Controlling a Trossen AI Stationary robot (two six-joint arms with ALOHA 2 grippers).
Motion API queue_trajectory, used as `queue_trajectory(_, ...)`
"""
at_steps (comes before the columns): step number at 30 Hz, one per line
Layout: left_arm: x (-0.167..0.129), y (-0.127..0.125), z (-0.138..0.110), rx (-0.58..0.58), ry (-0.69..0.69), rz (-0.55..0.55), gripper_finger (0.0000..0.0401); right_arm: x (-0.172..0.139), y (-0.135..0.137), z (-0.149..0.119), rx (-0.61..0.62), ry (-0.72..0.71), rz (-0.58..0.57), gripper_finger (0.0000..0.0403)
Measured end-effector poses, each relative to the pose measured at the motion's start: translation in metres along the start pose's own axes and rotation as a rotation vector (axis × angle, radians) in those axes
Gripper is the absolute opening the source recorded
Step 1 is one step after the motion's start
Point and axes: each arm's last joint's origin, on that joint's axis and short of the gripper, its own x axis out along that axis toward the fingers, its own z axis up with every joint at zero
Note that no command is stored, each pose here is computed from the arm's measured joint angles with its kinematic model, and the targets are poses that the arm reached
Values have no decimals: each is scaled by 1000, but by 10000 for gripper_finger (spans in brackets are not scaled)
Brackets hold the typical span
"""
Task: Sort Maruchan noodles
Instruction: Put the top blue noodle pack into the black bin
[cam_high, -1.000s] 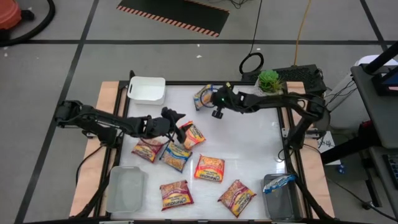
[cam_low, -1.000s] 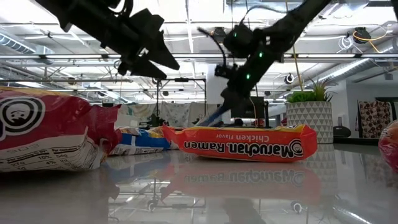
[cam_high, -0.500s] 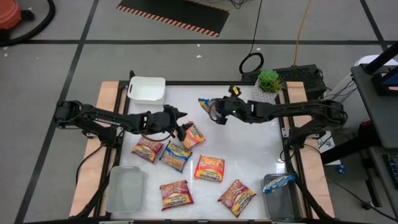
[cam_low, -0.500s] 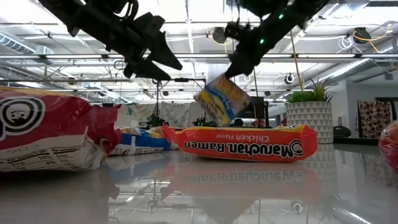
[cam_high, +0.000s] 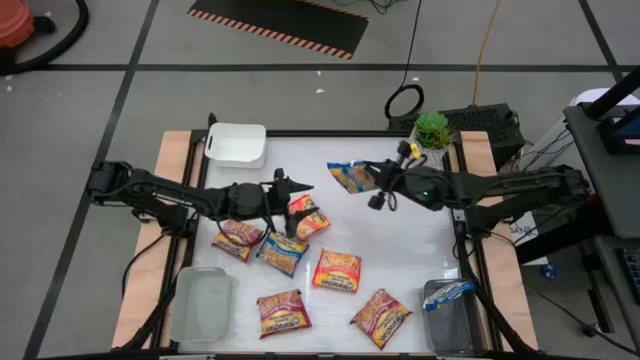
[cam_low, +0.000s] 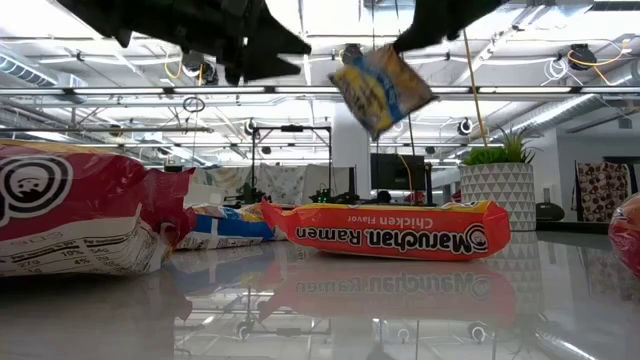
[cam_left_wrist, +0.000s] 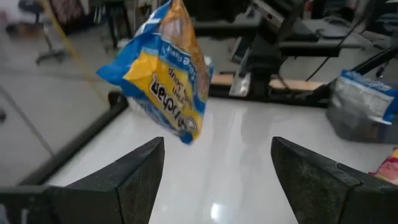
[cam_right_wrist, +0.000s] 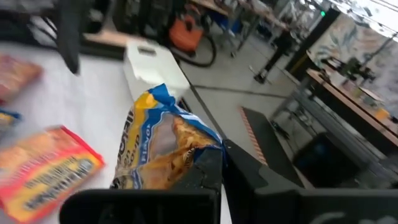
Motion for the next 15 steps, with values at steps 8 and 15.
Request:
queue_trajectory(8,-5,-15,10,82,-106,-50,299,-28,15,11,-6,-66,-4,0)
queue_trajectory(15,6,-23,-2,25,-94,-54,303,-46,30,18,1,-124,9,0)
